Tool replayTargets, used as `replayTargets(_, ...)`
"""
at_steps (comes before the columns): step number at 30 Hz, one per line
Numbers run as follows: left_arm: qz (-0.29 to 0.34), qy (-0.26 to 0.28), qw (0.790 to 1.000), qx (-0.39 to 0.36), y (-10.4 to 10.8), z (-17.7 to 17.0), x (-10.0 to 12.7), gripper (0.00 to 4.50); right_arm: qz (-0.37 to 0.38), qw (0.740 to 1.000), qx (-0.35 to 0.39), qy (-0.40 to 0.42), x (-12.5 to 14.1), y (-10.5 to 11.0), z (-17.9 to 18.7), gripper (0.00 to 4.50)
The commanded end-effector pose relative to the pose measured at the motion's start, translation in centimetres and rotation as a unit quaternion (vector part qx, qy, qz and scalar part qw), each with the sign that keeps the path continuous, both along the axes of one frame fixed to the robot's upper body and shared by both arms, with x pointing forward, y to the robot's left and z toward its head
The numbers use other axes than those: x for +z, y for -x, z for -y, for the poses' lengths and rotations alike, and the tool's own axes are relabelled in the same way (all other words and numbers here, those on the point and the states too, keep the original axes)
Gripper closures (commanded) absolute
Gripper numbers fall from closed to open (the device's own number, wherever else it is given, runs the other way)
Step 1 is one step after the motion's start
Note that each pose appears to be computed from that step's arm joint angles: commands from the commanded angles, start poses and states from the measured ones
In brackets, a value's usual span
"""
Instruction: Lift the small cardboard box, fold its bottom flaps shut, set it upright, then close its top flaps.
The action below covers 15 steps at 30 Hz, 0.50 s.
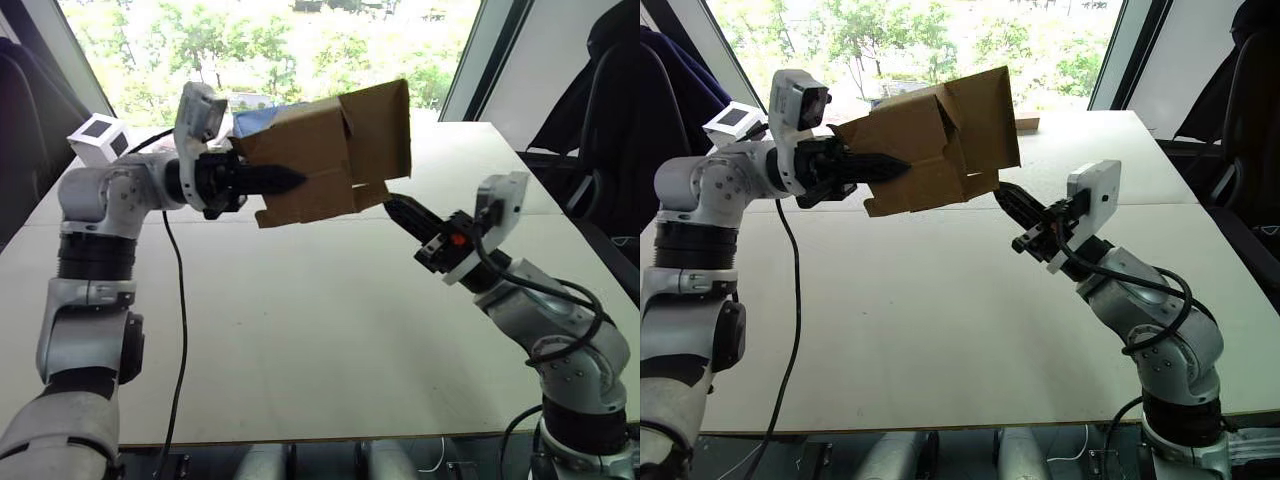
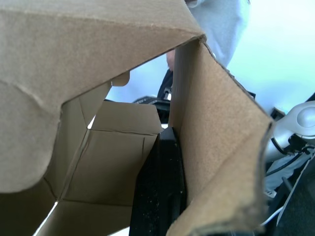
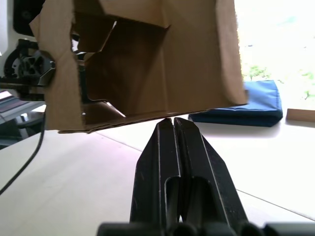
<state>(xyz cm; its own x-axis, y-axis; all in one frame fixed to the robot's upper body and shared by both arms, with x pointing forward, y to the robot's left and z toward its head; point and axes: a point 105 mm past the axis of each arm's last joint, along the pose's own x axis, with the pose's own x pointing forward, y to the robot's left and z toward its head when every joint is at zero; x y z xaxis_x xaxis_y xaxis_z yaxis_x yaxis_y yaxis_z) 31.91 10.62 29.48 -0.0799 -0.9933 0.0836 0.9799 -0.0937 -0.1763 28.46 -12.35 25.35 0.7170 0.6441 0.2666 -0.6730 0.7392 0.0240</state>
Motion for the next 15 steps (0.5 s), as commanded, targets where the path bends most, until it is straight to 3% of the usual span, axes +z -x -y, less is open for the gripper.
replayTargets(1,0.016,-0.002,1.000,-0.002,0.4,-0.2,0.6,4.50,0.034,0.999,-0.006,0.006,1.4,0.7,1.0,4.48)
replayTargets(15,0.017,0.002,1.000,-0.003,0.4,0.0,0.7,4.50,0.016,0.999,0.019,0.021,0.0,0.6,-0.8,4.48)
